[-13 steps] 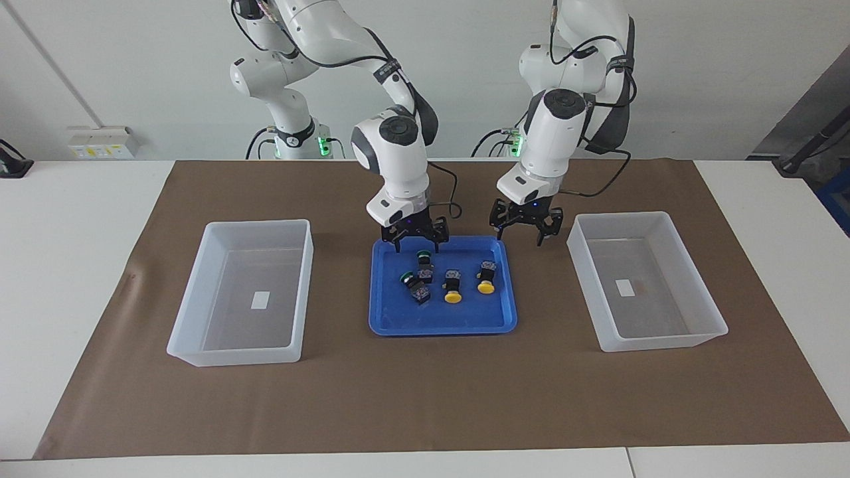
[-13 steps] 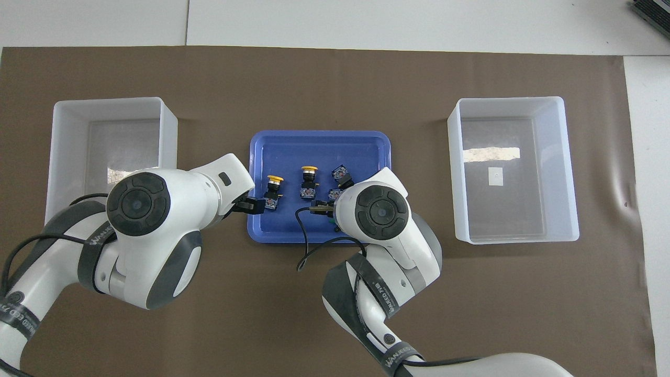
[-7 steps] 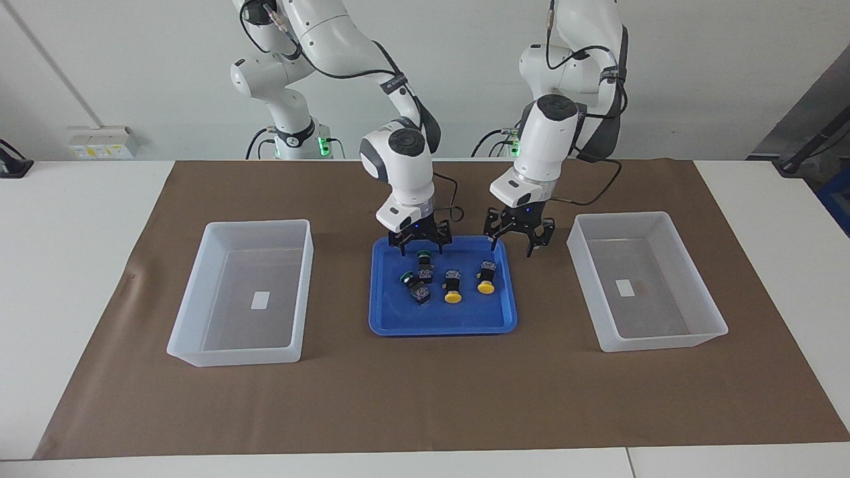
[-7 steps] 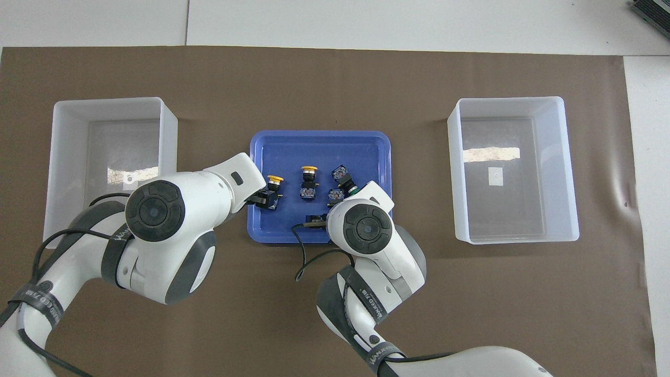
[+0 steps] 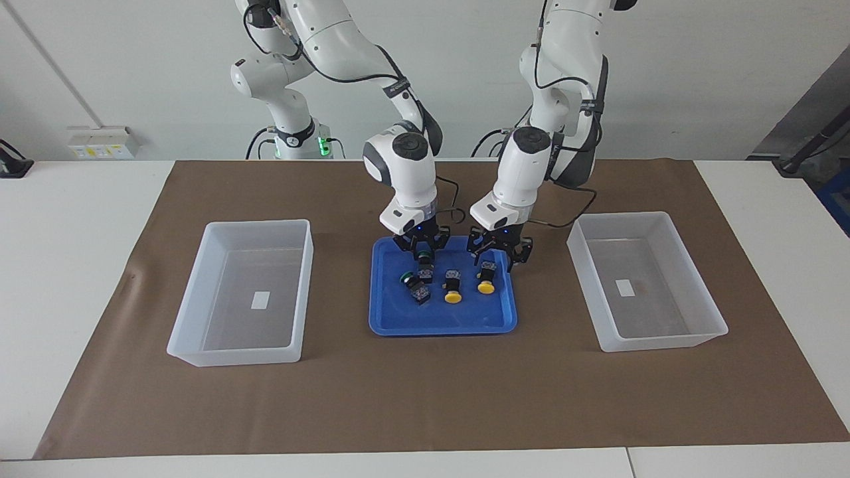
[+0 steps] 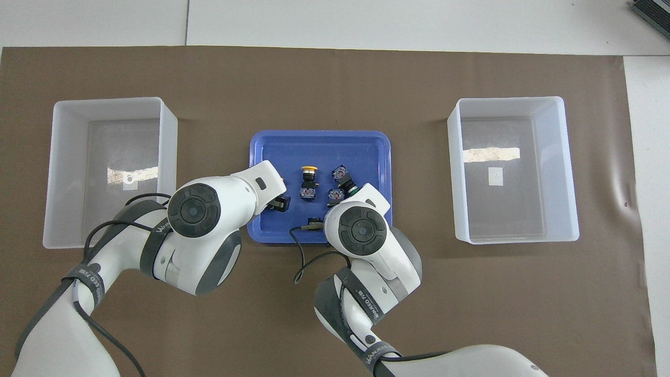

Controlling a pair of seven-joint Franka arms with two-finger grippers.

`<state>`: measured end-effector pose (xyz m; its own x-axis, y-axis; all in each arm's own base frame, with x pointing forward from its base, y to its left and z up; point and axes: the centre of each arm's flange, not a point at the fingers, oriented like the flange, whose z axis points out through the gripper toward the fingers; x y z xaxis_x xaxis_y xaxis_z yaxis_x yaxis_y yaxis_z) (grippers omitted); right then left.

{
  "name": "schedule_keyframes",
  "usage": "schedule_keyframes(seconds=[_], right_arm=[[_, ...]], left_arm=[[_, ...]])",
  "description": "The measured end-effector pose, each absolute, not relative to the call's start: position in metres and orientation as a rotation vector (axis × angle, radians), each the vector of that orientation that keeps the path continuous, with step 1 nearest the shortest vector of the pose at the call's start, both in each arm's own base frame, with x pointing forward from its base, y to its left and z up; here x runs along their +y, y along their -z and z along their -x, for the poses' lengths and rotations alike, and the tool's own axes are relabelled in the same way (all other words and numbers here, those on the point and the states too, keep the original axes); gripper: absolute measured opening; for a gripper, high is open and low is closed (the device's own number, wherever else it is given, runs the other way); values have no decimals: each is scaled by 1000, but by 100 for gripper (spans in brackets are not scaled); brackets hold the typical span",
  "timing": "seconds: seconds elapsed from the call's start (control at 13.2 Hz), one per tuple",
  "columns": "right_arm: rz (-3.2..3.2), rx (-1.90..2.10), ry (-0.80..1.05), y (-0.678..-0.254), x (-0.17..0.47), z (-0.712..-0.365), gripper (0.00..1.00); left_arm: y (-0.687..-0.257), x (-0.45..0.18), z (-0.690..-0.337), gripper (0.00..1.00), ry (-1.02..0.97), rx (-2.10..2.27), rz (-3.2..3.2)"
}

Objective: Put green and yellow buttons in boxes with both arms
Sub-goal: 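Grasp a yellow button with the left gripper while the right gripper grasps green, then carry the yellow button to its box while the right gripper carries green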

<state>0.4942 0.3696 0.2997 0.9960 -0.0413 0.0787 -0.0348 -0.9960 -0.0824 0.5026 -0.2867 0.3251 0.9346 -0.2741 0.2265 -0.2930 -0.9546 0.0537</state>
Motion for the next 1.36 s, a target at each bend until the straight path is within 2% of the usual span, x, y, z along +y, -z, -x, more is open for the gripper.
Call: schedule_keyframes(seconds=[0.23,0.53,0.76,0.83,0.99,1.14,1.36], right_arm=[[3069,104,91,-337,353,-503,41],[3093,150,14,-413,315,-496,41],[3098,115,-7,-466,249,-504,41],[3098,95,-4,-476,216,-513,41],[3096,46,14,-482,148,-533,41],[3099,-9,15,-475,88,-548,41],[3105,-29,46,-438,18,-567,41]], left_arm=[[-311,-296,-499,80,-317,-422,-3007],[-307,-298,-495,78,-295,-424,-3014],[-303,-304,-488,42,-231,-433,-3034],[-305,-302,-488,41,-214,-429,-3042],[-318,-295,-491,41,-189,-411,-3057],[-354,-277,-502,41,-228,-356,-3056],[-409,-228,-533,41,-328,-201,-3047]])
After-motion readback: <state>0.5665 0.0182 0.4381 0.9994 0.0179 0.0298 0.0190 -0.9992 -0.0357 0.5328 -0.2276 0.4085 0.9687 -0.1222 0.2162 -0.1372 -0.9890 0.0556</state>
